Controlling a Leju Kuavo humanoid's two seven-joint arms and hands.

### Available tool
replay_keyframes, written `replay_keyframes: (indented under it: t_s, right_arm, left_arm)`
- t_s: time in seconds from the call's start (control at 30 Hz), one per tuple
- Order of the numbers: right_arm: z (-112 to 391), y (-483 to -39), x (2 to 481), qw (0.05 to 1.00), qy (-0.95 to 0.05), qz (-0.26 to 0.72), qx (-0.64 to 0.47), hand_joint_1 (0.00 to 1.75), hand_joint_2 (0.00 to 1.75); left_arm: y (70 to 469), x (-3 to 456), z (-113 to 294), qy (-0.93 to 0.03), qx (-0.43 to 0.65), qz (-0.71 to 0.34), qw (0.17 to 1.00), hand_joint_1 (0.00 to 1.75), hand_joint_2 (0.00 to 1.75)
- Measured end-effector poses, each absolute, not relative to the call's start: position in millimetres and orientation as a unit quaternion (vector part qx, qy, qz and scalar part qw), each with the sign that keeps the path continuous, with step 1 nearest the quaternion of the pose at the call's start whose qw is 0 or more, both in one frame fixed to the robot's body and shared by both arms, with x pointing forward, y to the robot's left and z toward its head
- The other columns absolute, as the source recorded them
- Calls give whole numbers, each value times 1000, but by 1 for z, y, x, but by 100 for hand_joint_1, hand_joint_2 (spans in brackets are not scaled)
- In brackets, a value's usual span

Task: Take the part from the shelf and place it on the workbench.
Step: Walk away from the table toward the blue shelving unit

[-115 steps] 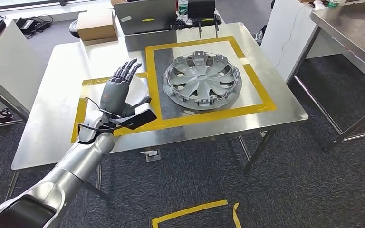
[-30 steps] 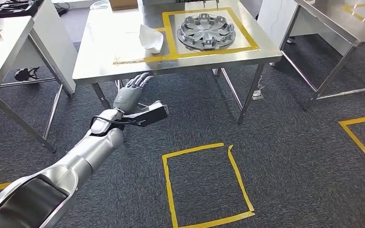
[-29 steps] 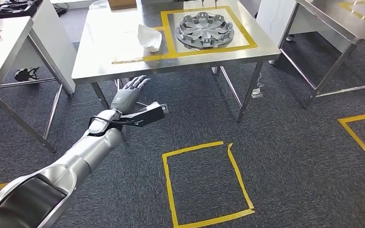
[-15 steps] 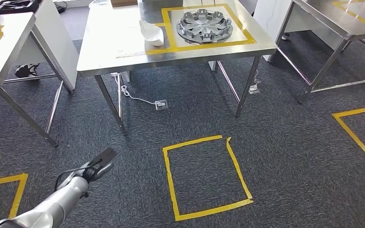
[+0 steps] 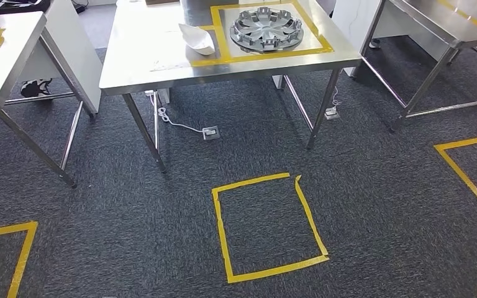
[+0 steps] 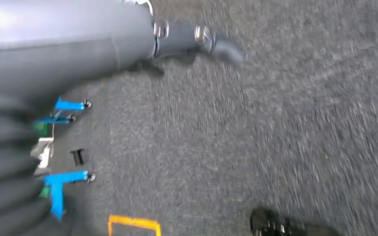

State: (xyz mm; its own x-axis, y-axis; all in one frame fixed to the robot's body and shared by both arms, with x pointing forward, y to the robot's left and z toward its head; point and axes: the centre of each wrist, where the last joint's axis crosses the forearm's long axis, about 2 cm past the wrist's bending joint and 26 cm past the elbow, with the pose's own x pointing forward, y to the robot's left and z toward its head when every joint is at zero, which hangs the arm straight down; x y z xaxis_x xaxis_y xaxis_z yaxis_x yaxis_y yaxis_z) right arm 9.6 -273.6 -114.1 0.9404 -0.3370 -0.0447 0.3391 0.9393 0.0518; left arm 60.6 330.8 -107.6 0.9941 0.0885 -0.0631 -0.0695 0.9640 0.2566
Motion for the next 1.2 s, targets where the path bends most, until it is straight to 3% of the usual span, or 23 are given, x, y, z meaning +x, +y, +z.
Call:
replay_keyframes:
  t_s: [0.53, 0.67, 1.0, 1.2]
  right_arm:
    - [-113, -286, -1, 995, -95, -38, 4, 0, 175]
    - [-112, -285, -1, 994, -106, -23, 5, 0, 0]
    - [-112, -285, -10, 995, -101, -12, 6, 0, 0]
    - [-108, -287, -105, 1000, 22, -9, 3, 0, 0]
  left_arm:
    - [300, 6, -112, -97, 16, -5, 995, 0, 175]
    - [297, 3, -112, -113, 6, -9, 994, 0, 0]
    - [295, 10, -110, -129, 4, -9, 992, 0, 0]
    - [292, 110, -88, -268, 1, -8, 963, 0, 0]
